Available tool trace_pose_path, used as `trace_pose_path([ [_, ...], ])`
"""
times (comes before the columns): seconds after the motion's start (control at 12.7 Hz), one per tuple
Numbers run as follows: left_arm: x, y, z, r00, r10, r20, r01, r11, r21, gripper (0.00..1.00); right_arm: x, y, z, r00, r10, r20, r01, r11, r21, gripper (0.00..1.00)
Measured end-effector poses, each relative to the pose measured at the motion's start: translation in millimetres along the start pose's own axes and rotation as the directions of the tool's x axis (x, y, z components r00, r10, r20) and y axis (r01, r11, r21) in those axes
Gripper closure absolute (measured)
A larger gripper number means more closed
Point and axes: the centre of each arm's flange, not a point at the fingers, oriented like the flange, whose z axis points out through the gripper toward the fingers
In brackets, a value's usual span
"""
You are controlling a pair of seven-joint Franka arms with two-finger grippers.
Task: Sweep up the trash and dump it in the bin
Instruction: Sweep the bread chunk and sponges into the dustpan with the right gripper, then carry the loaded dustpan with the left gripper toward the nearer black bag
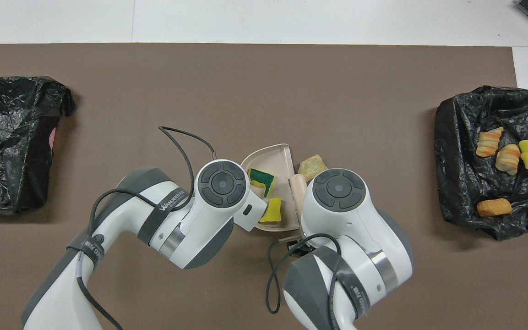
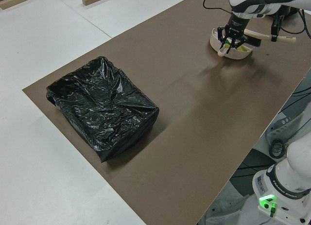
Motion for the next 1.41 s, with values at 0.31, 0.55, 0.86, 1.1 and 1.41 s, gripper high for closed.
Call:
trace_pose_path([
  [0.31,-2,0,3,1.000,-0.004,0.005,0.004,1.000,-0.005,0.69,30,82,0,0.999,0.019,-0.036,-0.022,0.996,-0.082,0.75],
  [0.55,-3,0,3,1.000,-0.006,0.007,0.006,1.000,-0.006,0.69,61,119,15,0.994,-0.033,-0.105,0.027,0.998,-0.063,0.75],
  [0.86,-7,-1,5,1.000,-0.012,0.012,0.013,1.000,-0.010,0.69,68,59,37,0.986,-0.131,-0.107,0.124,0.990,-0.069,0.75],
  [1.1,-11,-2,7,1.000,-0.019,0.015,0.020,1.000,-0.013,0.69,58,19,35,0.982,-0.166,-0.092,0.174,0.980,0.092,0.75],
  [1.41,-26,-13,8,0.999,-0.043,0.016,0.043,0.999,-0.017,0.69,56,11,27,0.985,-0.148,-0.091,0.164,0.964,0.209,0.75],
])
